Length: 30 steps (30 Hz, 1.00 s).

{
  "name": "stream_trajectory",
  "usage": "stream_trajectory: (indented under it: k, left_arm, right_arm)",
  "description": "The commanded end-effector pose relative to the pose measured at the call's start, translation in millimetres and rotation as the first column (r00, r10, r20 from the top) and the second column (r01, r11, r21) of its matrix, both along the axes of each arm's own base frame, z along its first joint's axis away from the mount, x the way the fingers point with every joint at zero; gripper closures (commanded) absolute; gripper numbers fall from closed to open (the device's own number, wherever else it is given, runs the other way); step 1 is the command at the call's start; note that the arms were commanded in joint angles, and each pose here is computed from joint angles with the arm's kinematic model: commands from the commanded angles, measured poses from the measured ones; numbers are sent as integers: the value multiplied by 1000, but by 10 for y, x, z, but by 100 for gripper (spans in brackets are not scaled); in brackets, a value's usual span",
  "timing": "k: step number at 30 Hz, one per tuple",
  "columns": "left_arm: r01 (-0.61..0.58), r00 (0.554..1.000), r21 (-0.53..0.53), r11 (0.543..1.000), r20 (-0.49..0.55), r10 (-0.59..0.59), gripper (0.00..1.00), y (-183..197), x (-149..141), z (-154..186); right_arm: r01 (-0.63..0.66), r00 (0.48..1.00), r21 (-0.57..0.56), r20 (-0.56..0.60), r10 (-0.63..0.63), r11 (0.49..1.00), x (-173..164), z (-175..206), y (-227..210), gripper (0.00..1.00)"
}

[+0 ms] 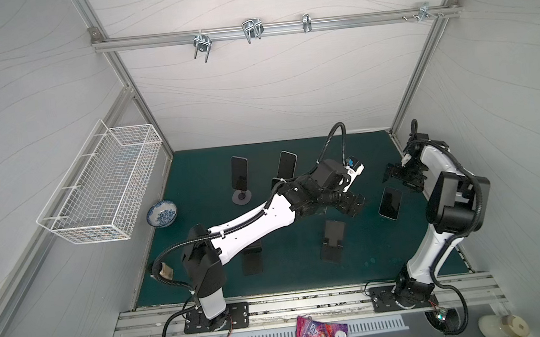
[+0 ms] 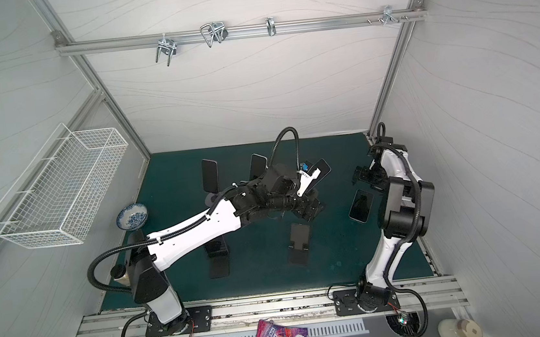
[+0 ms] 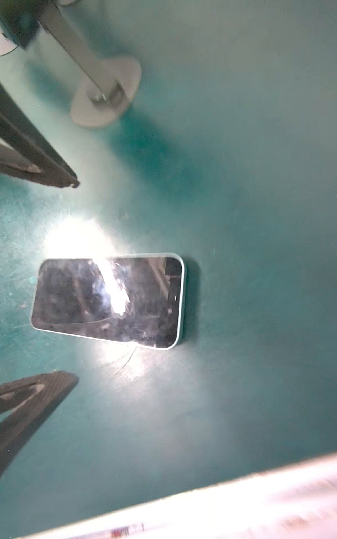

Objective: Remove the phone from the phone stand
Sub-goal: Place the phone to the middle-right of the table.

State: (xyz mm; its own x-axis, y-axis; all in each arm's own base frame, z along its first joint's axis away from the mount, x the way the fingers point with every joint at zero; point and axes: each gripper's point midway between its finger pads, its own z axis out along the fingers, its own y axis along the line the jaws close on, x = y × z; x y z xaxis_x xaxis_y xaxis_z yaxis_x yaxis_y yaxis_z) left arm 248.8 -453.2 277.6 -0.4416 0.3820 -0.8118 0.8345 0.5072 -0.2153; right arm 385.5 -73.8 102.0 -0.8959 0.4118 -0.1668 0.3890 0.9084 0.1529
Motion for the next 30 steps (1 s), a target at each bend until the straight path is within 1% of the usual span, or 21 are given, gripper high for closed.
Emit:
stream_trajectory:
  k: [1, 4, 7, 10, 13, 16, 20, 24, 26, 28, 30]
  left_arm:
    - [-30, 998, -26, 999, 54, 32, 9, 153, -24, 296]
    - [-71, 995, -37, 997, 65, 73, 10, 302, -36, 412]
    - [-132, 988, -55, 990, 74, 136, 10, 483, -34, 484]
    - [-189, 977, -69, 979, 86, 195, 10, 675, -38, 548]
    - [-232, 968, -63, 971, 83, 237, 11, 880, -84, 574]
    - [-282, 955, -54, 958, 77, 286, 11, 1119, -140, 583]
    - [-350, 933, -42, 936, 79, 352, 11, 1477, -225, 547]
    - [-456, 888, -1, 890, 68, 455, 11, 1892, -287, 424]
    - [-514, 857, 8, 858, 56, 513, 11, 2121, -332, 337]
    - [-574, 818, 8, 819, 42, 573, 11, 2332, -365, 242]
    - [-625, 781, 11, 781, 31, 624, 12, 2538, -408, 158]
  right_arm:
    - [0, 998, -52, 55, 3, 999, -34, 224, 15, 1]
    - [-21, 993, -49, 117, 27, 999, -63, 419, 139, 1]
    - [-99, 978, -48, 180, 106, 994, -119, 599, 447, 1]
    - [-163, 961, -85, 214, 178, 983, -244, 760, 740, 1]
    - [-180, 949, -81, 249, 195, 980, -357, 876, 913, 1]
    - [-198, 946, -36, 254, 201, 980, -456, 998, 1053, 1]
    - [-252, 914, -41, 320, 252, 967, -533, 1326, 1258, 1]
    - [-320, 865, -41, 395, 310, 946, -614, 1667, 1504, 1]
    - [-368, 835, -50, 421, 354, 929, -682, 1807, 1660, 1]
    - [-416, 795, -79, 452, 404, 906, -749, 1926, 1811, 1]
    - [-462, 743, -107, 494, 451, 880, -813, 2052, 1957, 1]
